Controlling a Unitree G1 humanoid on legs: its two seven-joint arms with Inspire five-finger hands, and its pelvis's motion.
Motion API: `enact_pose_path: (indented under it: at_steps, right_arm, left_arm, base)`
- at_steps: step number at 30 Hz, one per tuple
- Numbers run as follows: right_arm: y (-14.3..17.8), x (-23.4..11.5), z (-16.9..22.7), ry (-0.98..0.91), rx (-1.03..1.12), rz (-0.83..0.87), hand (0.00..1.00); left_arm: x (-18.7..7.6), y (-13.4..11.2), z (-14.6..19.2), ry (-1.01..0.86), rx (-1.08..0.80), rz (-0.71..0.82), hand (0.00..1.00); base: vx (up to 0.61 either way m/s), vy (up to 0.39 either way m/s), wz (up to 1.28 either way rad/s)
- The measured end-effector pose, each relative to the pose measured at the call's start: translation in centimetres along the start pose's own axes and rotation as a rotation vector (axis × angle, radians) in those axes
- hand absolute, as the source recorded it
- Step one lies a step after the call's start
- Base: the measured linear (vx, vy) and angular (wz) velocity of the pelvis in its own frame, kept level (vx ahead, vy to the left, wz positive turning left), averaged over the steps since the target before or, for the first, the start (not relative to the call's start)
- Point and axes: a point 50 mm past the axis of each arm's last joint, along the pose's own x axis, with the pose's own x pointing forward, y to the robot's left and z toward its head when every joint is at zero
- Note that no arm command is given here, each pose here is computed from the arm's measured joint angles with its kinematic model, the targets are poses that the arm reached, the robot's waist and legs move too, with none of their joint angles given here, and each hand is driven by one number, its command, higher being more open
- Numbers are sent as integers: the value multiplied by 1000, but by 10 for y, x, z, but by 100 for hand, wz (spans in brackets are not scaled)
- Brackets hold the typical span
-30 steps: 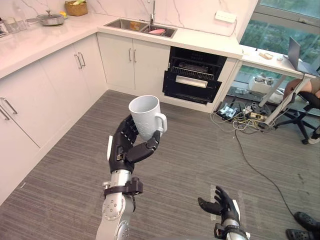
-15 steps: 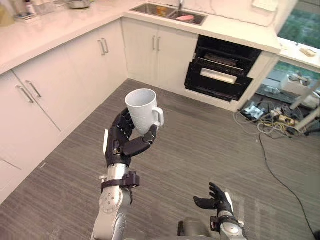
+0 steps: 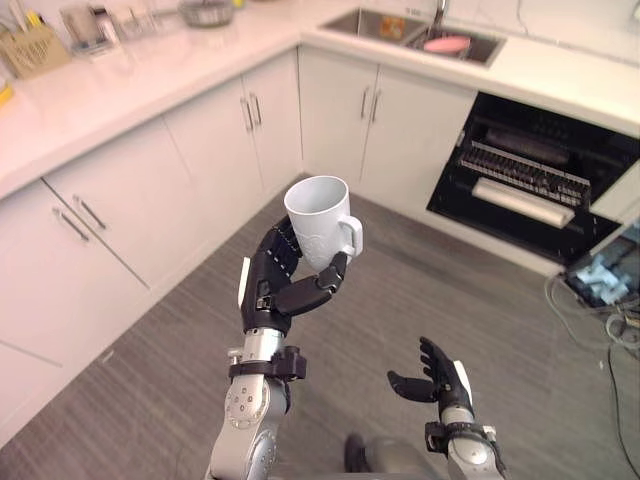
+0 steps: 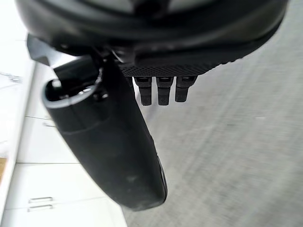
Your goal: Walk over to the sink, pick up the cup, carry it to the dishwasher, place the cup inside the dishwasher, then close the dishwasher door
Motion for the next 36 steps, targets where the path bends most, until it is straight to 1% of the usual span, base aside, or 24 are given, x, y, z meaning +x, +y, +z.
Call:
enact_pose_path:
  at_steps: [4, 8, 9, 14, 16, 17, 19, 20, 24, 27, 31, 34, 36]
  right_arm:
    - [-2, 2, -4, 19, -3, -6, 90]
    - [-7, 12, -19, 102, -52, -9, 90]
    - [0, 12, -20, 117, -33, 0, 90]
    - [1, 15, -16, 107, -11, -16, 90]
    - [9, 21, -4, 68, 10, -4, 90]
    - [10, 20, -1, 53, 18, -3, 90]
    - [14, 18, 9, 8, 47, -1, 90]
    - [16, 19, 21, -42, 62, 4, 90]
    - [16, 18, 49, -166, 84, 7, 90]
    - [6, 18, 54, -199, 52, -7, 90]
    - [1, -2, 65, -275, 84, -27, 90]
    - [-2, -13, 96, -428, 125, -59, 90]
    - [-2, -12, 107, -485, 138, -60, 90]
  left_arm:
    - [0, 1, -1, 6, 0, 2, 30]
    - [-2, 3, -13, 54, 16, 8, 30]
    - [-1, 8, -15, 71, 43, 11, 30]
    - [-4, 13, -17, 106, 95, 1, 30]
    - [-5, 19, -18, 124, 147, 5, 30]
    - [-5, 17, -19, 128, 143, 2, 30]
    - [-3, 9, -19, 115, 124, -25, 30]
    - [1, 1, -17, 100, 119, -62, 30]
    - [6, -6, -13, 61, 137, -99, 30]
    - [5, -9, -23, 100, 136, -93, 30]
    - [0, -9, -36, 157, 114, -55, 30]
    - [-7, -8, -36, 169, 104, -57, 30]
    - [-11, -6, -39, 186, 105, -47, 30]
  base:
    - [507, 56, -35]
    - [518, 278, -51]
    - [405, 250, -34]
    - [489, 301, -46]
    - [394, 182, -75]
    - [389, 141, -40]
    - [439, 119, -32]
    - [513, 90, -46]
    - [539, 34, -41]
    - [683, 8, -9]
    - [653, -100, -24]
    - [364, 3, -62]
    - [379, 82, -63]
